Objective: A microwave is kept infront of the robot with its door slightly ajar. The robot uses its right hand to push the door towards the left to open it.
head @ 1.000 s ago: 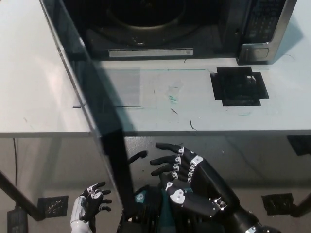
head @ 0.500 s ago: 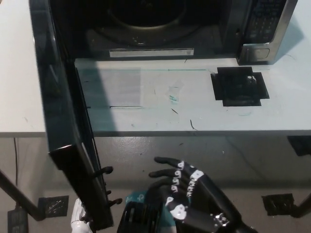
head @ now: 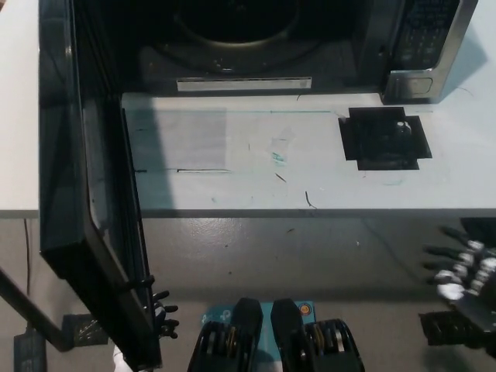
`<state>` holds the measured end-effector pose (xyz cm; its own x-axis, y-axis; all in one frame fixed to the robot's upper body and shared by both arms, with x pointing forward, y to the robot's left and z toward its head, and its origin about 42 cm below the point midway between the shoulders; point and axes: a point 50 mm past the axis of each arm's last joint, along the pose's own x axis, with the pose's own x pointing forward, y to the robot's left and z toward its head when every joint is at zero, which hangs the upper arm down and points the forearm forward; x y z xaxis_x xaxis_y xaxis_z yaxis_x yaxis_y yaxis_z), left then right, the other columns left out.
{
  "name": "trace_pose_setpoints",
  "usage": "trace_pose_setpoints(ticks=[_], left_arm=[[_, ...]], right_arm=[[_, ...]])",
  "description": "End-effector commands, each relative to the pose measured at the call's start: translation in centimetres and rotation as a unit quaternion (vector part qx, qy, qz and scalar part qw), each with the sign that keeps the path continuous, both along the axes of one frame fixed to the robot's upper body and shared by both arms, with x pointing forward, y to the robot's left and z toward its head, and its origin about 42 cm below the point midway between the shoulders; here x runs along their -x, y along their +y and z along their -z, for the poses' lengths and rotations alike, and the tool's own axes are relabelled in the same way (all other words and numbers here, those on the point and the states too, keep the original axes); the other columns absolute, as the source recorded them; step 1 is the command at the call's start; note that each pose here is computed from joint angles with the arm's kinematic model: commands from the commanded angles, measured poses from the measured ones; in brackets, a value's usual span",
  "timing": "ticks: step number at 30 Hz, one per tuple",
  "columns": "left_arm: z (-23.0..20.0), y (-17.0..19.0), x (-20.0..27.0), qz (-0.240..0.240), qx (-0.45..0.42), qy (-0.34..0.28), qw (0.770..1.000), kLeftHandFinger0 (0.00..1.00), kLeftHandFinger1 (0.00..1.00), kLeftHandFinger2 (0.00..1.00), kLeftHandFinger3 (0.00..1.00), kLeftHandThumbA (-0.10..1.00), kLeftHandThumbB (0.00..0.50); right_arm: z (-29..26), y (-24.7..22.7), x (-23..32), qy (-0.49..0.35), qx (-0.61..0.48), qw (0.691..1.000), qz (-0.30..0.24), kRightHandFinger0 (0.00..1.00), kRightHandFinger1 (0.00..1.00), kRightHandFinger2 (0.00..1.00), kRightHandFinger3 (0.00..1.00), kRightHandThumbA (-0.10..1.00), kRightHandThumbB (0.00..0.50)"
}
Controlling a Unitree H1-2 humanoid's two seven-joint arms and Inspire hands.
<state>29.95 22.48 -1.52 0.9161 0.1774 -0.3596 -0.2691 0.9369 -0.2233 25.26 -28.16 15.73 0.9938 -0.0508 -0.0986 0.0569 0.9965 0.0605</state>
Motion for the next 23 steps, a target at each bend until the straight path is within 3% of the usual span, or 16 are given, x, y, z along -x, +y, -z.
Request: trace_pose_setpoints(ticks=[1, 3, 4, 7, 9, 12, 13, 14, 19, 23], left_arm=[[-1.1, -0.4, -1.3, -0.003, -0.006, -0.031, 1.000, 0.29, 0.33, 0.41, 0.55, 0.22, 0.036], [-1.1, -0.4, -1.3, -0.004, -0.005, -0.030, 1.000, 0.30, 0.33, 0.41, 0.55, 0.21, 0.034], [-1.1, -0.4, -1.3, -0.003, -0.006, -0.032, 0.999, 0.29, 0.33, 0.41, 0.55, 0.21, 0.031], [-1.2, -0.4, -1.3, -0.003, -0.006, -0.032, 0.999, 0.30, 0.33, 0.41, 0.55, 0.21, 0.033], [-1.1, -0.3, -1.3, -0.005, -0.002, -0.031, 1.000, 0.30, 0.34, 0.42, 0.55, 0.21, 0.042], [-1.2, -0.3, -1.3, -0.003, -0.001, -0.031, 1.000, 0.31, 0.35, 0.43, 0.54, 0.21, 0.039], [-1.2, -0.3, -1.3, -0.001, -0.004, -0.033, 0.999, 0.32, 0.35, 0.42, 0.55, 0.21, 0.034], [-1.2, -0.3, -1.3, -0.001, -0.006, -0.033, 0.999, 0.30, 0.33, 0.41, 0.54, 0.21, 0.039], [-1.4, -0.4, -1.7, 0.002, -0.007, -0.037, 0.999, 0.31, 0.34, 0.43, 0.55, 0.21, 0.027], [-1.4, -0.5, -1.7, 0.002, -0.010, -0.038, 0.999, 0.33, 0.36, 0.44, 0.55, 0.21, 0.032]], right_arm=[[1.2, -2.4, 0.2, -0.012, 0.008, 0.998, 0.066, 0.42, 0.54, 0.62, 0.78, 0.30, 0.101], [2.4, -3.0, 0.2, -0.002, 0.009, 0.997, 0.080, 0.47, 0.58, 0.63, 0.78, 0.36, 0.149], [3.2, -3.2, 0.2, 0.007, 0.009, 0.996, 0.089, 0.44, 0.57, 0.64, 0.77, 0.37, 0.175], [5.0, -3.7, 0.2, 0.023, 0.013, 0.995, 0.094, 0.42, 0.55, 0.64, 0.73, 0.38, 0.199], [5.9, -3.4, 0.3, 0.032, 0.021, 0.995, 0.089, 0.43, 0.56, 0.60, 0.74, 0.43, 0.178], [6.6, -3.3, 0.3, 0.040, 0.020, 0.995, 0.092, 0.44, 0.55, 0.57, 0.75, 0.45, 0.192], [7.3, -3.0, 0.4, 0.046, 0.016, 0.994, 0.096, 0.34, 0.49, 0.55, 0.74, 0.42, 0.200], [7.6, -2.9, 0.4, 0.049, 0.018, 0.994, 0.097, 0.34, 0.48, 0.55, 0.75, 0.42, 0.200], [8.0, -3.0, 0.3, 0.050, 0.023, 0.993, 0.102, 0.32, 0.48, 0.54, 0.74, 0.45, 0.218], [8.1, -3.0, 0.3, 0.054, 0.023, 0.993, 0.103, 0.35, 0.49, 0.54, 0.73, 0.44, 0.196]])
